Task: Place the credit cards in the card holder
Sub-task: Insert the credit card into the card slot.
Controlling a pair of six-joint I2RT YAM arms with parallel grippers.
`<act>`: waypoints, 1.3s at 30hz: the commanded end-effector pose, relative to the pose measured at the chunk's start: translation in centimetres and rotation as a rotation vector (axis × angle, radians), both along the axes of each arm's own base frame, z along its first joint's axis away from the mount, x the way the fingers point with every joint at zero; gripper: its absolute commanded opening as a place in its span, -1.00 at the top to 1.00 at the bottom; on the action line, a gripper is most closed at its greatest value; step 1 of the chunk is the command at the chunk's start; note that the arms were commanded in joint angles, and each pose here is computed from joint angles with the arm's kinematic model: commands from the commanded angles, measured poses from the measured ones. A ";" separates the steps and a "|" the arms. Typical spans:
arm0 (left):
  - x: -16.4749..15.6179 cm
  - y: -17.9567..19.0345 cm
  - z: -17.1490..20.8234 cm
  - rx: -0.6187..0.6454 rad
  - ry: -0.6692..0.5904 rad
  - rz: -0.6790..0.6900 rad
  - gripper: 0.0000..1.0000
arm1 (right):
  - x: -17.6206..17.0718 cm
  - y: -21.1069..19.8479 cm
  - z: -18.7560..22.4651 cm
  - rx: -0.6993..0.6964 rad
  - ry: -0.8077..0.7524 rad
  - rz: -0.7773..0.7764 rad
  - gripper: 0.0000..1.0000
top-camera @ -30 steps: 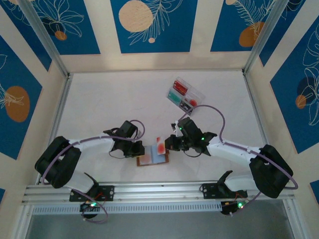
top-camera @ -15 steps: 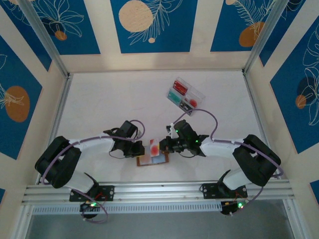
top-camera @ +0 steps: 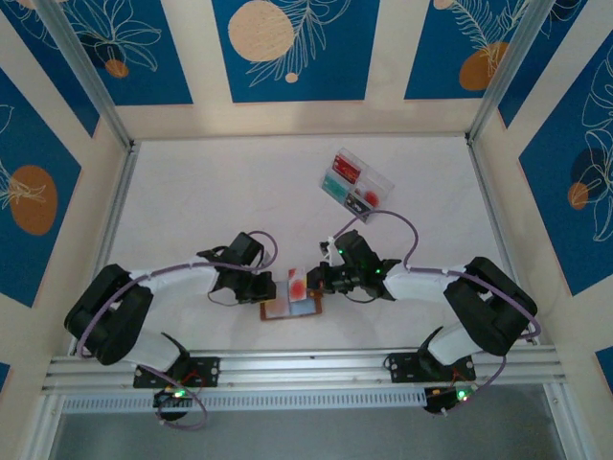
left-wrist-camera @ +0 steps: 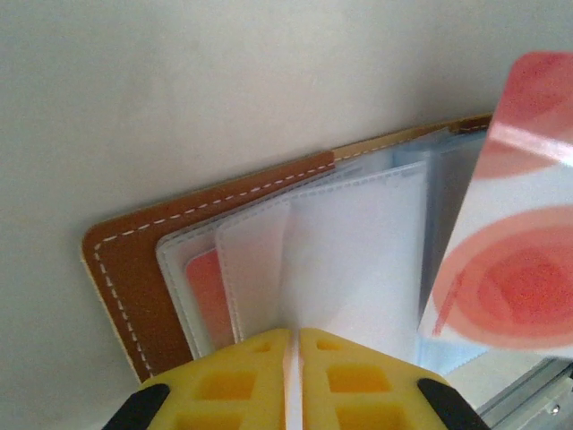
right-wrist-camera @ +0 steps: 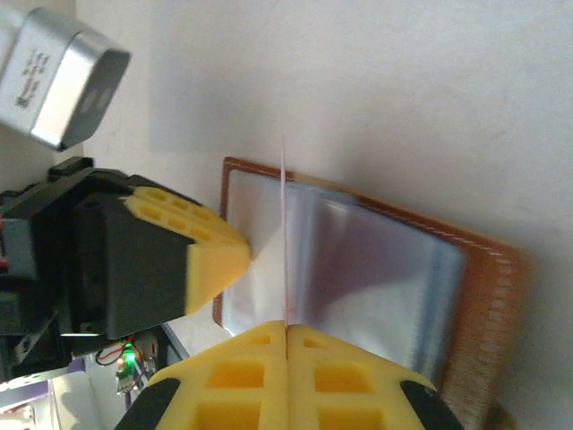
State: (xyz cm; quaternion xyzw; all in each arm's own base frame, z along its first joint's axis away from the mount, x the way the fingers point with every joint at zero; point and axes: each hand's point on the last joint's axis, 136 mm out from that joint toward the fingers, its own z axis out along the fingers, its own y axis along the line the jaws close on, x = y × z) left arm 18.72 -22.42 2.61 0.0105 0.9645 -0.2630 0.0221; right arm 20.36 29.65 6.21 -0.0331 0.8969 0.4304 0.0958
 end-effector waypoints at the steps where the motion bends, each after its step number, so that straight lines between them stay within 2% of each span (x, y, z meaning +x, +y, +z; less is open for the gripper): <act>1: -0.3 0.6 0.6 0.019 0.001 -0.022 0.78 | -0.6 -0.7 -0.6 -0.022 0.015 0.008 1.00; 6: 1.0 -0.8 3.4 -0.047 -0.067 -0.025 0.75 | -0.6 -1.1 -0.8 -0.030 0.017 0.000 1.00; 12: 1.1 -2.8 5.3 -0.060 -0.107 -0.075 0.73 | -0.8 -1.1 -1.5 -0.056 0.031 0.007 1.00; 20: 0.2 -4.1 2.4 -0.042 -0.031 -0.109 0.74 | -0.9 -1.1 -1.9 -0.072 0.041 0.013 1.00; 28: -1.0 -1.2 -0.5 0.094 0.008 -0.098 0.75 | -0.8 -1.2 -2.7 -0.107 0.058 0.010 1.00; 39: -1.2 0.5 -0.9 0.167 -0.001 -0.100 0.75 | -0.9 -1.4 -3.1 -0.122 0.068 0.009 1.00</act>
